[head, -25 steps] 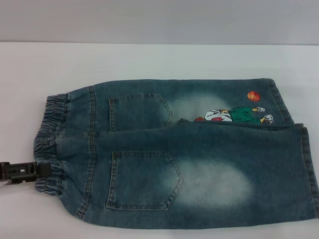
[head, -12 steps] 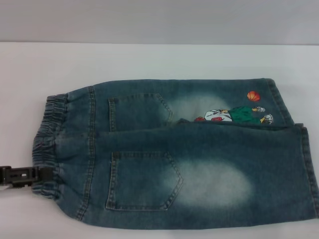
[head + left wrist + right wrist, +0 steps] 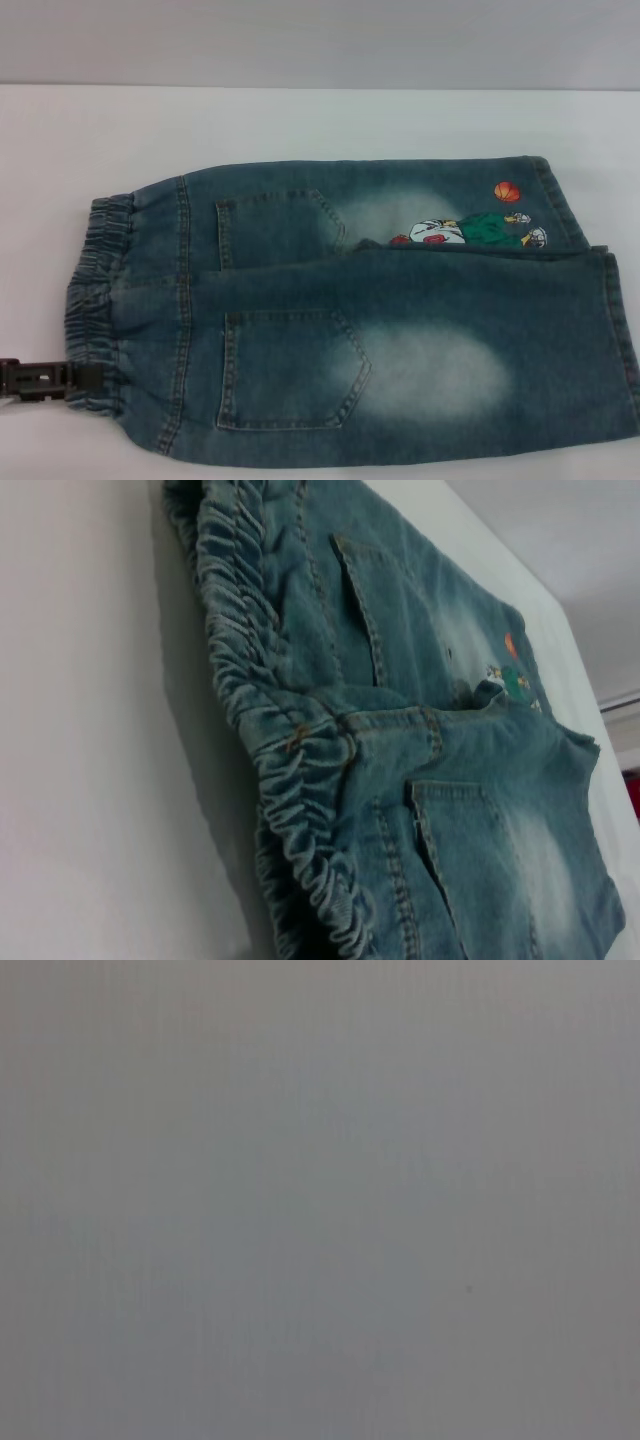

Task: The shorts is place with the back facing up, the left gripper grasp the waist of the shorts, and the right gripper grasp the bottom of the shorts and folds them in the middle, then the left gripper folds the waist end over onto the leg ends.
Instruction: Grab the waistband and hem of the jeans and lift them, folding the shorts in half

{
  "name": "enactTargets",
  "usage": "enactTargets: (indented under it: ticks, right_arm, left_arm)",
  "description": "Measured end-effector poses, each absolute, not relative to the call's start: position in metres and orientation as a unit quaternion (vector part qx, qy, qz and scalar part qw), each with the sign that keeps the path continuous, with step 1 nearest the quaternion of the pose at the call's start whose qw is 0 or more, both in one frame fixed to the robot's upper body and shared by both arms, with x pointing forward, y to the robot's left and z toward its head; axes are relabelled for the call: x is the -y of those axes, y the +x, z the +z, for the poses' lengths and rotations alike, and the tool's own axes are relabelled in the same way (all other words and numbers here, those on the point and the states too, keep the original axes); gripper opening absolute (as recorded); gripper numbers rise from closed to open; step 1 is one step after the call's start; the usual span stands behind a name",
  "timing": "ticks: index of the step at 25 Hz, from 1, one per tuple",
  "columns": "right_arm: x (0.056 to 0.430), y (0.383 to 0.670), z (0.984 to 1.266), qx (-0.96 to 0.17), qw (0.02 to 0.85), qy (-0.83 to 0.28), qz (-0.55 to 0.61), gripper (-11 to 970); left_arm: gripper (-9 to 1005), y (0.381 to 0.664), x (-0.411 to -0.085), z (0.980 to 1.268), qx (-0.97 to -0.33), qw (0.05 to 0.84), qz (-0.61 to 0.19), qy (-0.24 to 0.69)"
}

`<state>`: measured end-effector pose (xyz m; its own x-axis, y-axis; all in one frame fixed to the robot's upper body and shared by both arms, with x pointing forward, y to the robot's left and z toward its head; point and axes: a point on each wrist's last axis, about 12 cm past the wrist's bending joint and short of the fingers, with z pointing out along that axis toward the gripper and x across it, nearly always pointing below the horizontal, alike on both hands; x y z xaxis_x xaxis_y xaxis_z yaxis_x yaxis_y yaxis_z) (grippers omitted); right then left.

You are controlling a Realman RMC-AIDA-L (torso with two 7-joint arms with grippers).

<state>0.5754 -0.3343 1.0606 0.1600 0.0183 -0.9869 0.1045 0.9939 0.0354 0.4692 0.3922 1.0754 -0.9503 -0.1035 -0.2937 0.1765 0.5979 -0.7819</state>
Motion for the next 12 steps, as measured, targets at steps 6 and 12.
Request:
enactTargets:
  ticks: [6,12]
  right_arm:
    - [0.3341,0.5756,1.0608,-0.647,0.76,0.047,-0.029,551]
    - [0.3341,0.5756,1.0607,-0.647,0.76,0.047,-0.029,551]
  left_arm:
    - [843,0.4703,-0.3903,1.074,-0.882,0.156,-0.445,0.025]
    - [843,0.4703,-0.391,1.0759,-0.88,0.163,-0.445,0.033]
